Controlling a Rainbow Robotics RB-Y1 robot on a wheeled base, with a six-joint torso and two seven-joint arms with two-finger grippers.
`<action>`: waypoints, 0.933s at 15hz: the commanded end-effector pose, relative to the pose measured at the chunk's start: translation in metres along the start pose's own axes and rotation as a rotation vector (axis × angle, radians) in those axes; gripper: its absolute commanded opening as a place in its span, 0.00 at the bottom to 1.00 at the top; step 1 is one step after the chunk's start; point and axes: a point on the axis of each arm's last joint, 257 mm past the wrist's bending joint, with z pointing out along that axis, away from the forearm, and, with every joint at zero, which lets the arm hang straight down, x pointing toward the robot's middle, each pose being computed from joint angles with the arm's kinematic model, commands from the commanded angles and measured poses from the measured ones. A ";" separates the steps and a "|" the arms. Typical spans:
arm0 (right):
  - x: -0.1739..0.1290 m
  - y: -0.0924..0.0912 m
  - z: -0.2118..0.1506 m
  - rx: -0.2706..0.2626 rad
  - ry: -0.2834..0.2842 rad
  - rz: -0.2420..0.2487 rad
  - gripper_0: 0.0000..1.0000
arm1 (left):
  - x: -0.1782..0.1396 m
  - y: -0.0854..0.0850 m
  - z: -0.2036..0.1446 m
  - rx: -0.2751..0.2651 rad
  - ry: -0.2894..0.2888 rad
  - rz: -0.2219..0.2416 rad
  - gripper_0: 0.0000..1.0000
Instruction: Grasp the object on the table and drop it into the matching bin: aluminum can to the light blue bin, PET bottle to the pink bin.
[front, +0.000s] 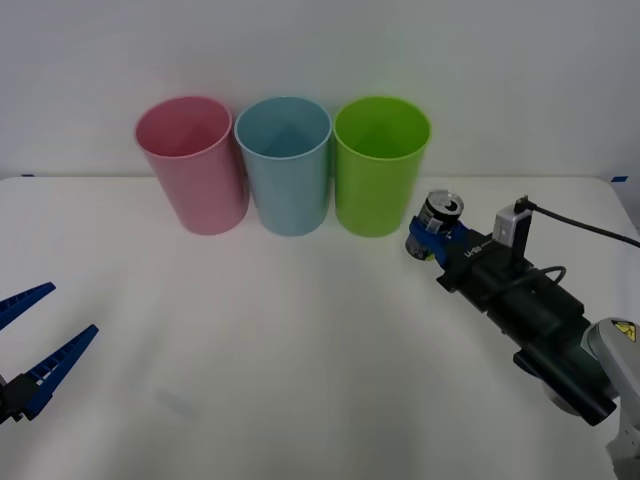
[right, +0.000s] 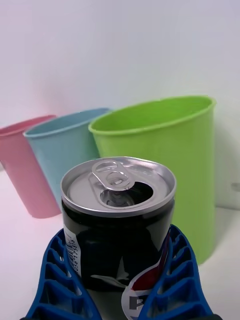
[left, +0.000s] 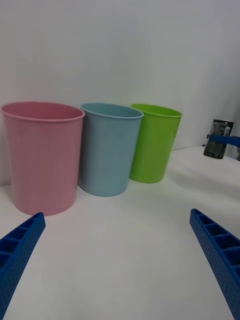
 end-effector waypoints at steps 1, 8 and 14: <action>-0.030 0.020 0.005 -0.056 -0.040 0.027 0.00 | 0.000 0.000 0.000 0.000 0.000 0.000 1.00; -0.099 0.068 0.031 -0.201 -0.122 0.057 0.00 | 0.000 0.000 0.000 0.000 0.000 0.000 1.00; -0.115 0.083 0.086 -0.222 -0.122 0.006 0.00 | 0.000 0.000 0.000 0.000 0.000 0.000 1.00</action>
